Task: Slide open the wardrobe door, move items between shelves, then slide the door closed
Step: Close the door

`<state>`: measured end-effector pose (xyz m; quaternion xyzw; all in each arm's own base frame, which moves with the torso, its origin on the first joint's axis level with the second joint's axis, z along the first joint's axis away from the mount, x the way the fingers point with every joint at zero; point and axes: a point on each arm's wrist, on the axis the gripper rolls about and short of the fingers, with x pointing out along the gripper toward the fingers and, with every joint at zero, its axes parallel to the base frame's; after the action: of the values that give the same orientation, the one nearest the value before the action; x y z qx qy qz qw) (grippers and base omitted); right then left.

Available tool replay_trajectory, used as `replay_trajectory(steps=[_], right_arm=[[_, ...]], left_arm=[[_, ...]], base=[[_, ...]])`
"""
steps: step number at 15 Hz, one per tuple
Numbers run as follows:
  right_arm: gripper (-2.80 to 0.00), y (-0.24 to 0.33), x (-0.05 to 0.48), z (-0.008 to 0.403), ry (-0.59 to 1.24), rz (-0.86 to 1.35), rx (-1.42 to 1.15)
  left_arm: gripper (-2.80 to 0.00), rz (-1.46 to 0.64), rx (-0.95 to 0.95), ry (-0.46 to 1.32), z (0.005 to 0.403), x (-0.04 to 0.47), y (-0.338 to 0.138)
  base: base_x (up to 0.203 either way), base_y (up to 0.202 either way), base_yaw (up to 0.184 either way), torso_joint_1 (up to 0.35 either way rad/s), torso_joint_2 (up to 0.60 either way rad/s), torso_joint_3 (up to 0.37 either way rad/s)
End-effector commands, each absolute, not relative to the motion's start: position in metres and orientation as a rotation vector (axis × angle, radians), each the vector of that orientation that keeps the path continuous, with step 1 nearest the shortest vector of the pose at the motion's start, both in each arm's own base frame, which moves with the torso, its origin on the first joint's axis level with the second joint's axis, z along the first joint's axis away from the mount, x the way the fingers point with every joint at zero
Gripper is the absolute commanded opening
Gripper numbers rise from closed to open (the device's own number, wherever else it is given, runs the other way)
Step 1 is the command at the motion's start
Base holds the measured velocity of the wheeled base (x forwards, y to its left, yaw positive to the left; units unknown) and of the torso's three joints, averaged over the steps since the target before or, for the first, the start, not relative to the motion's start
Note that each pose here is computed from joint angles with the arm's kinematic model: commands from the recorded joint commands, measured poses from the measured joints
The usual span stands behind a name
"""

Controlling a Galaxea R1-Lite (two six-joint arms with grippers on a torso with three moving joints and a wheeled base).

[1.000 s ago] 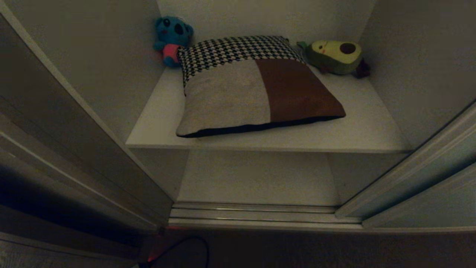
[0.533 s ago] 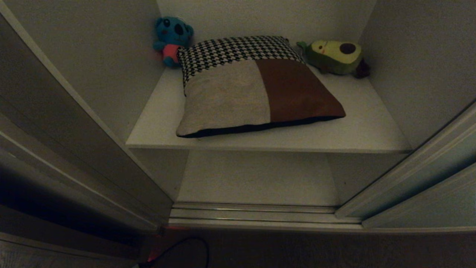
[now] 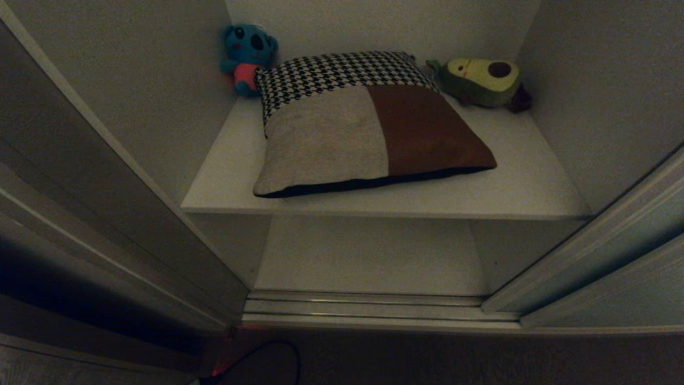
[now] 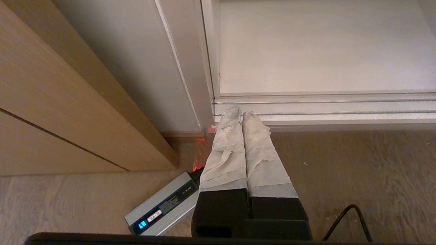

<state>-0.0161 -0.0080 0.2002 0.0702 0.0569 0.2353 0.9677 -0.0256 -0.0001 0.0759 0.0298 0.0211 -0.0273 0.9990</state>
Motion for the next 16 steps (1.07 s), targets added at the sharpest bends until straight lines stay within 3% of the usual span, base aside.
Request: replay_trajectory(steps=[1, 9, 12, 16], right_arm=[[-2.80, -0.004, -0.008, 0.193, 0.158, 0.459, 0.132], [-2.80, 0.000, 0.000, 0.108, 0.029, 0.050, -0.001], [-2.80, 0.000, -0.017, 0.087, -0.040, 0.011, -0.050], [-2.80, 0.001, -0.022, 0.073, 0.021, 0.007, -0.098]], left_arm=[[-2.80, -0.055, 0.060, 0.046, 0.076, -0.025, 0.000], [-2.80, -0.055, 0.060, 0.046, 0.076, -0.025, 0.000], [-2.80, -0.055, 0.060, 0.046, 0.076, -0.025, 0.000], [-2.80, -0.055, 0.060, 0.046, 0.076, -0.025, 0.000]], base=[[0.000, 0.000, 0.000, 0.000, 0.00, 0.000], [0.000, 0.000, 0.000, 0.000, 0.00, 0.000], [0.000, 0.000, 0.000, 0.000, 0.00, 0.000], [0.000, 0.000, 0.000, 0.000, 0.00, 0.000]])
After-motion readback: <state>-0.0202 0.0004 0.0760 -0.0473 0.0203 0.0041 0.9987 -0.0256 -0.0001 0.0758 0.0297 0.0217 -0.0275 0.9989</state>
